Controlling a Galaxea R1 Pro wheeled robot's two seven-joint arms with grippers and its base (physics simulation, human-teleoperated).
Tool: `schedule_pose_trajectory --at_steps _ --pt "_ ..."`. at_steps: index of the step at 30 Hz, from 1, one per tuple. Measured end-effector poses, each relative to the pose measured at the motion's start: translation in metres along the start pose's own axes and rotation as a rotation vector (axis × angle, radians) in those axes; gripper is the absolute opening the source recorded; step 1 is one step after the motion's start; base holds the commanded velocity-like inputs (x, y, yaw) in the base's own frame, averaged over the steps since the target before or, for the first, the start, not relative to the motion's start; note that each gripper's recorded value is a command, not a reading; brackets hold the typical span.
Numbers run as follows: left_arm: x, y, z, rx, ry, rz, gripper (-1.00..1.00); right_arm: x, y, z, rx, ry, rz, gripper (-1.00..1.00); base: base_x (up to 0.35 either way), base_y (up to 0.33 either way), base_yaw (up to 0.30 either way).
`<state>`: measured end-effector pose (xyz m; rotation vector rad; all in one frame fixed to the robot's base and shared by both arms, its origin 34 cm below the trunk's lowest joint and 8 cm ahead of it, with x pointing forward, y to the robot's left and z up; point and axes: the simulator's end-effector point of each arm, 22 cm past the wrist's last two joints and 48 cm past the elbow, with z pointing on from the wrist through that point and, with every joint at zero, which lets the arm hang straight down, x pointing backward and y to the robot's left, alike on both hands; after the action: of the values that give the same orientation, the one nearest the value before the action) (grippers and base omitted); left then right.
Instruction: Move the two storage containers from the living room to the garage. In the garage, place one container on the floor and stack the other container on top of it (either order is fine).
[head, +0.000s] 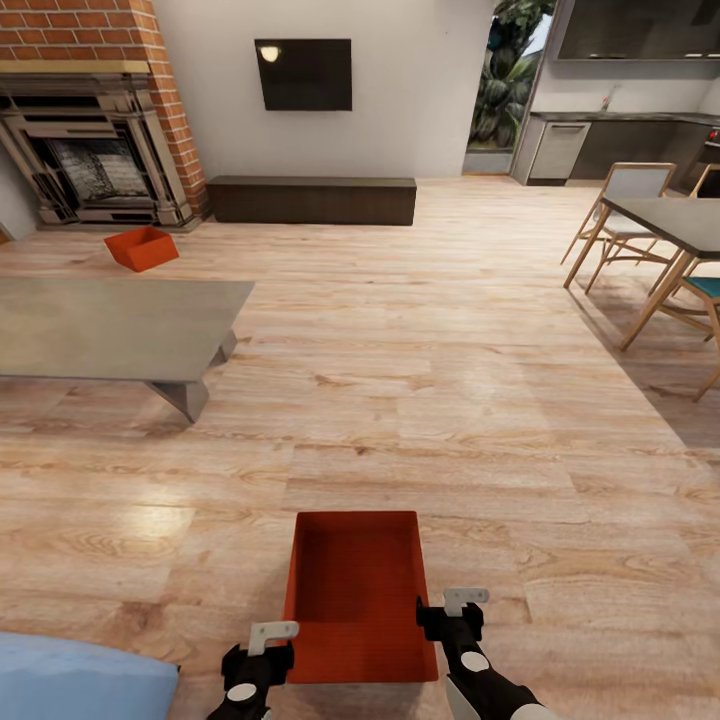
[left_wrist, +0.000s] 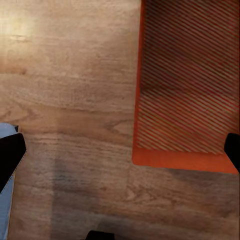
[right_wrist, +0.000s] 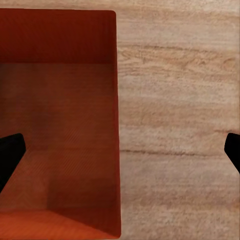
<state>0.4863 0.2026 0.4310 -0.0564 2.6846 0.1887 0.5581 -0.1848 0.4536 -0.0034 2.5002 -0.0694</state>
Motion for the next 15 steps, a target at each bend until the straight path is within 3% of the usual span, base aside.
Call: schedule_pose_trajectory --at_steps 15 --pt "-0.044 0.000 0.023 -0.016 -0.108 -0.039 1.00 0.017 0.002 0.020 -0.004 -0.001 -0.003 1.00 0.000 0.000 0.000"
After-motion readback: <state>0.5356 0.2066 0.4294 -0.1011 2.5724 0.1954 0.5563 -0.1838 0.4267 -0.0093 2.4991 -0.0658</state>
